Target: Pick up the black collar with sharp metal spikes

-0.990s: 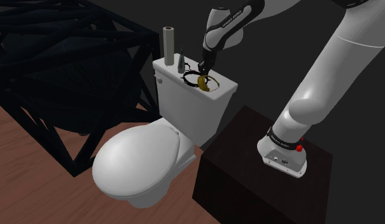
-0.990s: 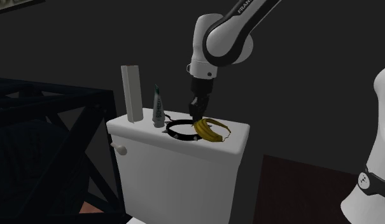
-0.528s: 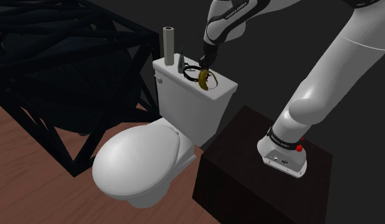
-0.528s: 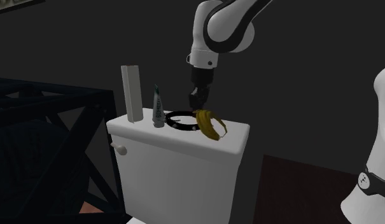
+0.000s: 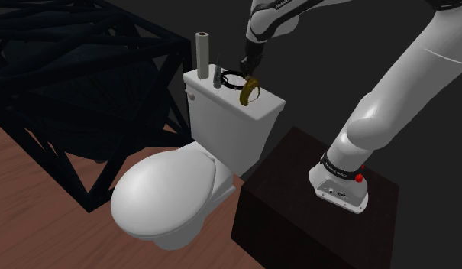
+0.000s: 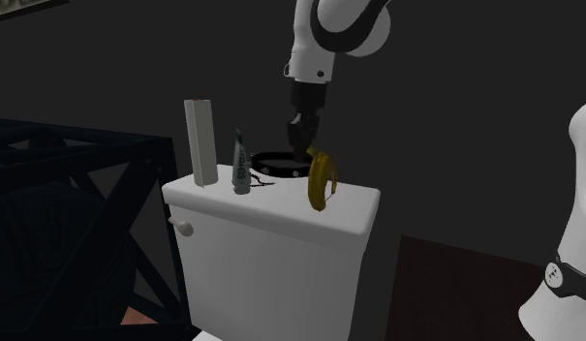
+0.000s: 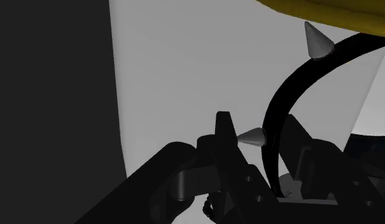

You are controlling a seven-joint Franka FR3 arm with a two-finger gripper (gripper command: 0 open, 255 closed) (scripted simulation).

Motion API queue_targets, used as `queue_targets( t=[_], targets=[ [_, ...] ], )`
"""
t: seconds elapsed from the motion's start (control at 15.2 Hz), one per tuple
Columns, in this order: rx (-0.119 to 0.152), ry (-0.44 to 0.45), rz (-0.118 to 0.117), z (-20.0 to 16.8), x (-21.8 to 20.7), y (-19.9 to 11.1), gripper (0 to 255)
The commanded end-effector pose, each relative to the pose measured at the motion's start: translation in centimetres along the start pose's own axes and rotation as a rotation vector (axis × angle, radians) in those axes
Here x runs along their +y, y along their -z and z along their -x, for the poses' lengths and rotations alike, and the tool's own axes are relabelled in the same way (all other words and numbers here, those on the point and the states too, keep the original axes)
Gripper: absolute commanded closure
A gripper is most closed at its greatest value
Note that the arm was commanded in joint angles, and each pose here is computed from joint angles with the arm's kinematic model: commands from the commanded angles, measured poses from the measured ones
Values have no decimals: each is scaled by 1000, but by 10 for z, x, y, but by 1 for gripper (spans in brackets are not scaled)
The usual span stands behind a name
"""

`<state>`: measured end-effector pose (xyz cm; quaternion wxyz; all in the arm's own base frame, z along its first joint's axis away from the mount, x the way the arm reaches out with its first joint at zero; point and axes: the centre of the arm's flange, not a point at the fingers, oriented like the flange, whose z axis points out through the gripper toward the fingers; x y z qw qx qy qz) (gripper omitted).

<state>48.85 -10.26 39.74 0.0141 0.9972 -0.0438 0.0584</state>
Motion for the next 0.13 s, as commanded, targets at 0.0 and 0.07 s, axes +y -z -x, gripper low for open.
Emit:
queue_targets(
  t=[0.0,0.07],
  targets=[
    [0,0,0,-1,0,6,255],
    [0,0,0,-1,0,6,255]
  ],
)
